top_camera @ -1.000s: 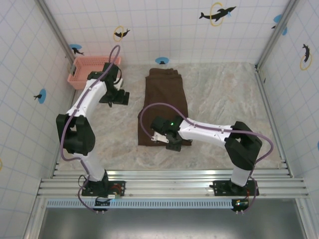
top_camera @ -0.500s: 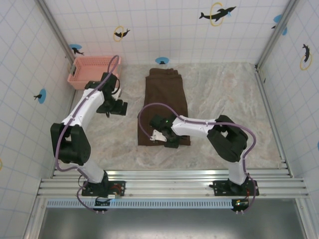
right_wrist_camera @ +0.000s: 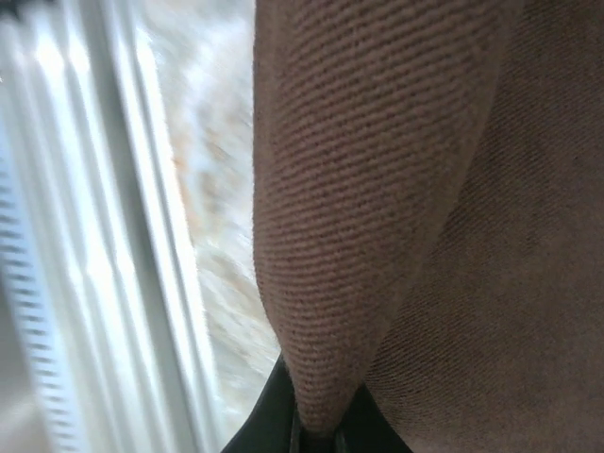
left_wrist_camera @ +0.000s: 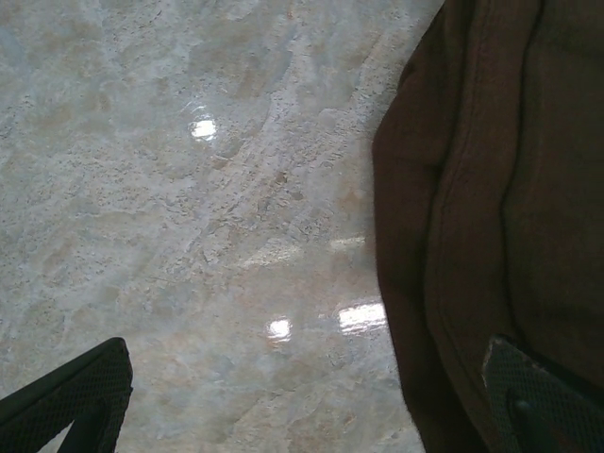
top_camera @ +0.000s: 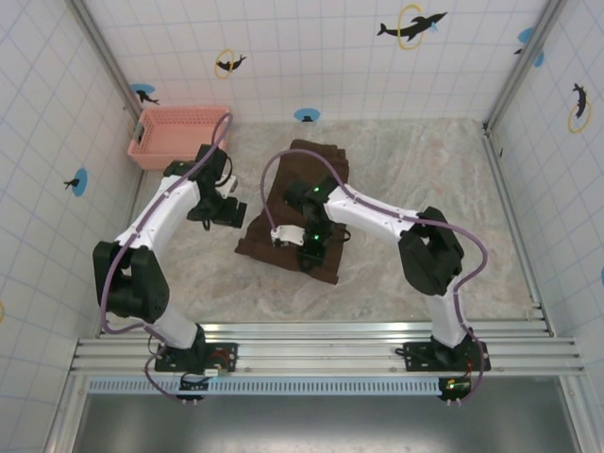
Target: Roll up the long pants
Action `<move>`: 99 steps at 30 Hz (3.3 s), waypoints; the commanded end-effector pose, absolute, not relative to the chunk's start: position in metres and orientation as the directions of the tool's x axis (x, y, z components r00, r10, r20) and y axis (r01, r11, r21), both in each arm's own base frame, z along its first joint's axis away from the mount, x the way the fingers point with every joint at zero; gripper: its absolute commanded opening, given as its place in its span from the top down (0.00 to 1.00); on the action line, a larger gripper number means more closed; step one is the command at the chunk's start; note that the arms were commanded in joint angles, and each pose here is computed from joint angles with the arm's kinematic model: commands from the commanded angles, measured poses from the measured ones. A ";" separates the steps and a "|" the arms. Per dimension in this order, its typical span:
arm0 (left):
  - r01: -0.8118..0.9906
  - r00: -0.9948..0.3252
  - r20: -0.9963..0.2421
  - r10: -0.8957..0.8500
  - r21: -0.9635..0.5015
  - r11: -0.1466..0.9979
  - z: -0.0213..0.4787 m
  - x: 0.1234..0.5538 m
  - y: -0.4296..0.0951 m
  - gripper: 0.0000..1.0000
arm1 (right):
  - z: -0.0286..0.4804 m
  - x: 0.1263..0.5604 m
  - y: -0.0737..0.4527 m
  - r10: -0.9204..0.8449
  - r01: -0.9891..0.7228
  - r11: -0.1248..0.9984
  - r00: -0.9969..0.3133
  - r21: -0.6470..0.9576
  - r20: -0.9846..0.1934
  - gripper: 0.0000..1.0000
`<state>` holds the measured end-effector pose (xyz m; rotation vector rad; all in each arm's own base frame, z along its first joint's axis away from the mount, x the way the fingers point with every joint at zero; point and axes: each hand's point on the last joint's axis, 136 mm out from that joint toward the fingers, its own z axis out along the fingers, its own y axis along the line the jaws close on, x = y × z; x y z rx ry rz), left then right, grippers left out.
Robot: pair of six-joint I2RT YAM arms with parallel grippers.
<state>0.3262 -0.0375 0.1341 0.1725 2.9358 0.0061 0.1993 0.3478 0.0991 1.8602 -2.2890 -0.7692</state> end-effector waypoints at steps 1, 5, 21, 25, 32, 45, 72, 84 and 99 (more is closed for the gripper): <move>0.186 -0.960 -0.210 0.187 0.025 0.982 0.146 0.320 -0.046 0.02 | 0.114 0.177 0.358 -0.900 -0.658 0.186 -0.412 0.730 -0.142 0.98; 0.219 -0.954 -0.204 0.218 0.019 0.976 0.146 0.318 -0.058 0.03 | 0.103 0.209 0.370 -0.843 -0.530 0.238 -0.528 0.814 -0.097 0.96; 0.289 -0.946 -0.149 0.288 0.009 0.957 0.126 0.309 -0.096 0.03 | 0.065 0.285 0.361 -0.689 -0.307 0.290 -0.725 0.907 -0.025 0.93; 0.280 -0.954 -0.113 0.278 0.001 0.960 0.103 0.314 -0.109 0.02 | 0.062 0.286 0.365 -0.682 -0.291 0.281 -0.731 0.915 -0.023 0.93; 0.240 -0.970 0.057 0.236 0.084 0.967 0.037 0.317 -0.098 0.03 | 0.066 0.290 0.362 -0.678 -0.303 0.278 -0.734 0.911 -0.037 0.91; 0.260 -0.963 0.094 0.252 0.079 0.962 0.017 0.341 -0.108 0.03 | 0.137 0.314 0.287 -0.655 -0.589 0.467 -0.732 0.660 -0.189 0.64; 0.318 -0.941 0.141 0.307 0.061 0.946 0.022 0.335 -0.109 0.03 | 0.049 0.257 0.314 -0.772 -0.680 0.548 -0.636 0.488 -0.020 0.65; 0.355 -0.925 0.168 0.342 0.056 0.933 0.021 0.327 -0.106 0.03 | 0.001 0.296 0.253 -0.773 -0.721 0.623 -0.626 0.303 0.098 0.66; 0.387 -0.910 0.174 0.377 0.031 0.921 0.025 0.339 -0.113 0.03 | 0.074 0.283 0.247 -0.902 -0.904 0.408 -0.376 -0.129 -0.214 0.49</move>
